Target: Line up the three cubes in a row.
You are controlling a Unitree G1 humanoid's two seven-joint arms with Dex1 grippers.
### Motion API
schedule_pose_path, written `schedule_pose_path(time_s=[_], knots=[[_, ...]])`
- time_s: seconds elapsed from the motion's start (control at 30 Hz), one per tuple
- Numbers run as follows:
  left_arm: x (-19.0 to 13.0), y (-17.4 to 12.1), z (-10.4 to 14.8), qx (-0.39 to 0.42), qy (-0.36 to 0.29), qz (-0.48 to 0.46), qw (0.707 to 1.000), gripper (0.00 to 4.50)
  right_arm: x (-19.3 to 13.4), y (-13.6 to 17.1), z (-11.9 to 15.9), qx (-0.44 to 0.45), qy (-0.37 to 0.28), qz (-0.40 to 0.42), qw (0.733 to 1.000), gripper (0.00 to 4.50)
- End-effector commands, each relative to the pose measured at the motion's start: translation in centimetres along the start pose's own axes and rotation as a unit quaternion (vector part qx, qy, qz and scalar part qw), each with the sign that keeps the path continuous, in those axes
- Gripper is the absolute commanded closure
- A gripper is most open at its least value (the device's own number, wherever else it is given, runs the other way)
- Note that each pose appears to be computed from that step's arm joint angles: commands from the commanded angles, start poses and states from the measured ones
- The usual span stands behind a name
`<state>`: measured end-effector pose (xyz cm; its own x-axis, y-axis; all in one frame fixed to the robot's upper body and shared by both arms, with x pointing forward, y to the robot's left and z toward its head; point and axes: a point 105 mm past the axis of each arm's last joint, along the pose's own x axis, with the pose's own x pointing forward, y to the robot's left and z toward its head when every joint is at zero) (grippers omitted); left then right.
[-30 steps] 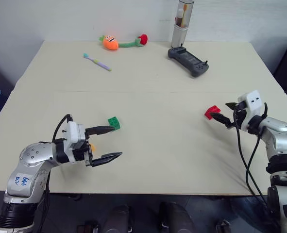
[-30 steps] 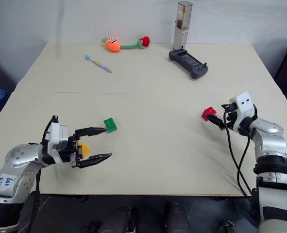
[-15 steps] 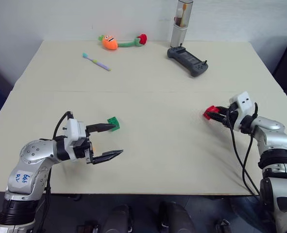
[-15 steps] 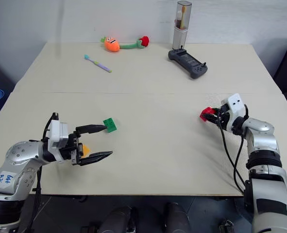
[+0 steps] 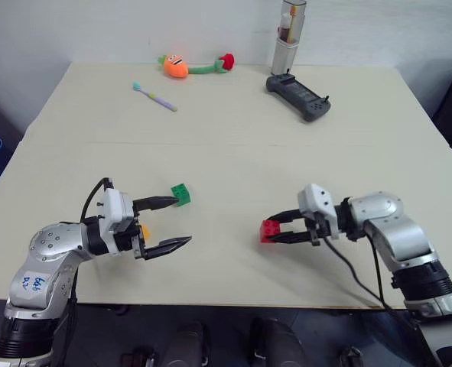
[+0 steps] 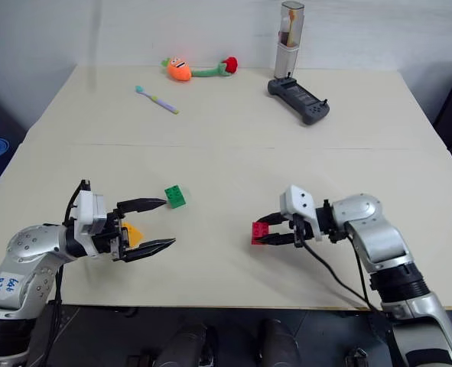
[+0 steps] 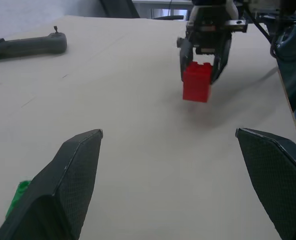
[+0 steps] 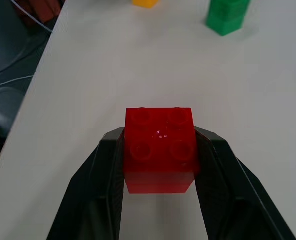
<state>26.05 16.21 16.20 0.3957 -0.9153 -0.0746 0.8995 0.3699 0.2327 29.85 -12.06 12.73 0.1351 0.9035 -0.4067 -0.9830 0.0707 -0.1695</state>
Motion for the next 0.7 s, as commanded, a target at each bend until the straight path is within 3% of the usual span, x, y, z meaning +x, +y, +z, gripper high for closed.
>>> schedule_pose_path(time_s=[0.03, 0.2, 0.4, 0.5, 0.63, 0.7], knots=[[-0.4, 0.0, 0.7, 0.019, -0.003, 0.008, 1.0, 0.0, 0.0, -0.3, -0.8, -0.006, 0.006, -0.027, 1.0, 3.02], [-1.1, 0.2, 0.5, 0.021, 0.002, 0.023, 1.0, 0.0, 0.3, -0.5, -1.5, 0.002, 0.007, -0.048, 0.999, 3.02], [-2.3, 0.7, 0.6, 0.019, 0.007, 0.052, 0.998, 0.0, -0.2, 0.5, 1.2, -0.041, -0.055, -0.047, 0.997, 1.0], [-4.6, 2.0, 0.8, 0.021, 0.012, 0.103, 0.994, 0.0, -2.1, 1.0, 3.5, -0.087, -0.11, -0.073, 0.987, 0.02], [-8.3, 3.7, 1.0, 0.019, 0.016, 0.191, 0.981, 0.0, -4.0, 1.3, 4.3, -0.101, -0.121, -0.11, 0.981, 0.02], [-12.7, 4.6, 0.2, -0.009, 0.034, 0.271, 0.962, 0.0, -5.3, 1.9, 4.8, -0.079, -0.163, -0.146, 0.973, 0.02]])
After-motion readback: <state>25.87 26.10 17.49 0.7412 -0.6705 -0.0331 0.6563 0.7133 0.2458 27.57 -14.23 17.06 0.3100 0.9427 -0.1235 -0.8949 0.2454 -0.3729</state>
